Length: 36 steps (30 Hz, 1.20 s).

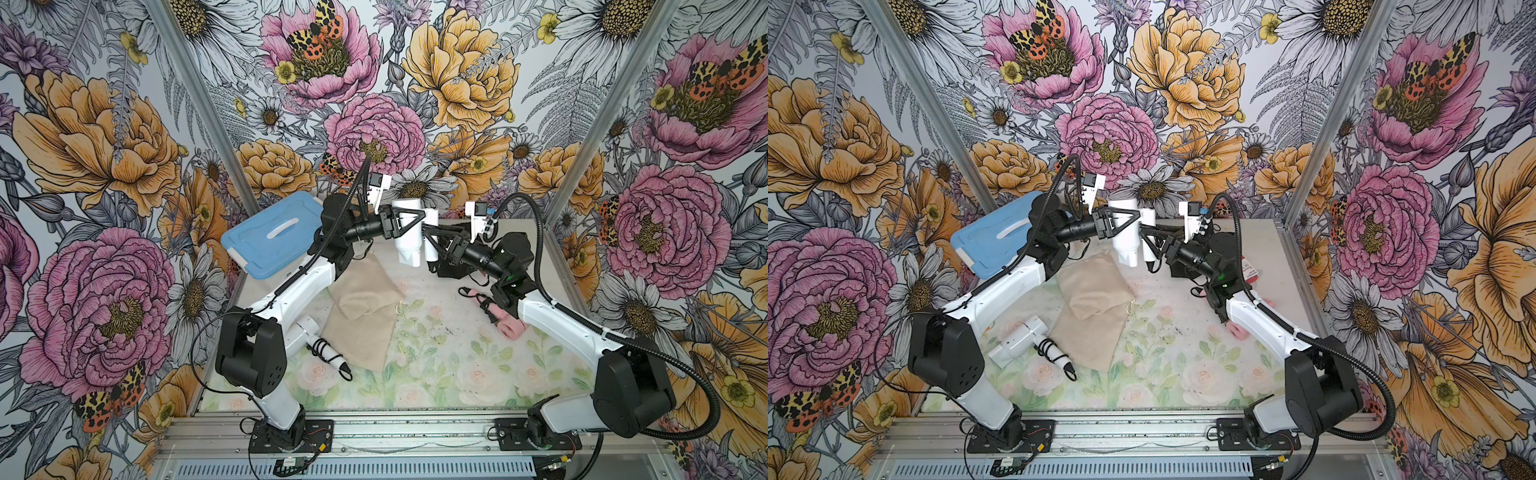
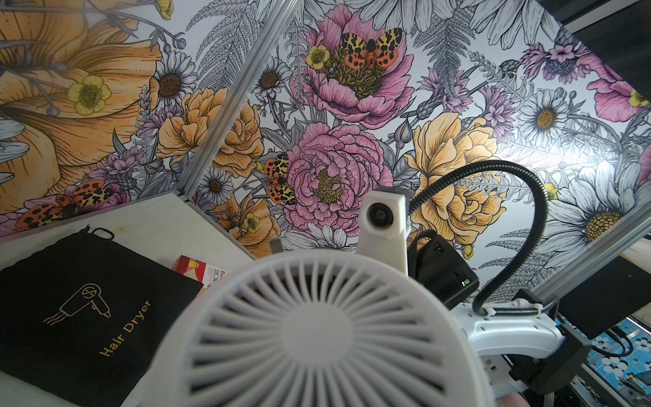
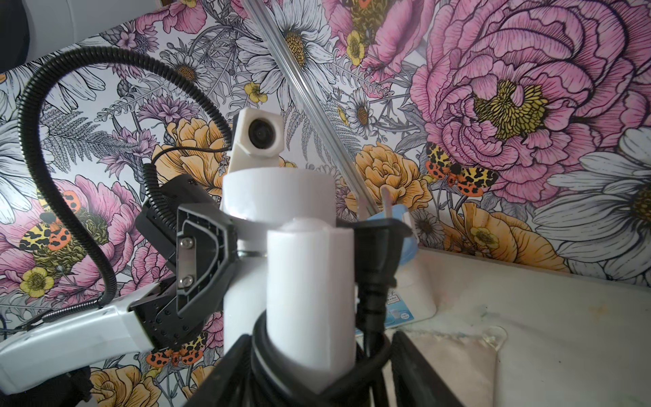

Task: Pack away hair dryers
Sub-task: Adjust the hair dryer.

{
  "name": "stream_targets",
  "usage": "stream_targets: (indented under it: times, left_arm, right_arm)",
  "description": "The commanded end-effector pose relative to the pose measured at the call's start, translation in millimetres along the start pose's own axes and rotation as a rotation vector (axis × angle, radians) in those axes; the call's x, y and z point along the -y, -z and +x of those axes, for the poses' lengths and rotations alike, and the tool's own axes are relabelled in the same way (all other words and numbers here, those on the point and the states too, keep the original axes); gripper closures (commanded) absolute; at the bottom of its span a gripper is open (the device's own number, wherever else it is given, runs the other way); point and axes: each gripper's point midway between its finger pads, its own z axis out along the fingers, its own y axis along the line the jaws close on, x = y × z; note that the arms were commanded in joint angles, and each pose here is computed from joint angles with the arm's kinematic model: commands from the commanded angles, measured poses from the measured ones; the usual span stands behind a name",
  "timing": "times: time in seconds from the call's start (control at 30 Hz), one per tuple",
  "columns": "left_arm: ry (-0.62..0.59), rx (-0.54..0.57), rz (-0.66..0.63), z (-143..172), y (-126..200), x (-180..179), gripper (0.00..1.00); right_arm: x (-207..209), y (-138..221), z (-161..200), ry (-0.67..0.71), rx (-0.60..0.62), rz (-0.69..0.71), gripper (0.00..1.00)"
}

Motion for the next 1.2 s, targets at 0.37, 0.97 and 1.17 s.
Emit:
stream_targets:
  times: [0.37,0.97,1.17]
  left_arm:
    - [-0.092,0.042,0.075,-23,-10,30,0.69]
    - [-0.100,0.047,0.066,-28,-10,30,0.44]
    - [-0.111,0.056,-0.052,-30,0,12,0.17]
  right_arm:
    - [-18,-10,-17,0.018,0.026,-0.096,0.46]
    - [-17,-7,-22,0.026,0.038,-0.075,0.68]
    - [-2,1,-29,0.047,0.066,0.013,0.70]
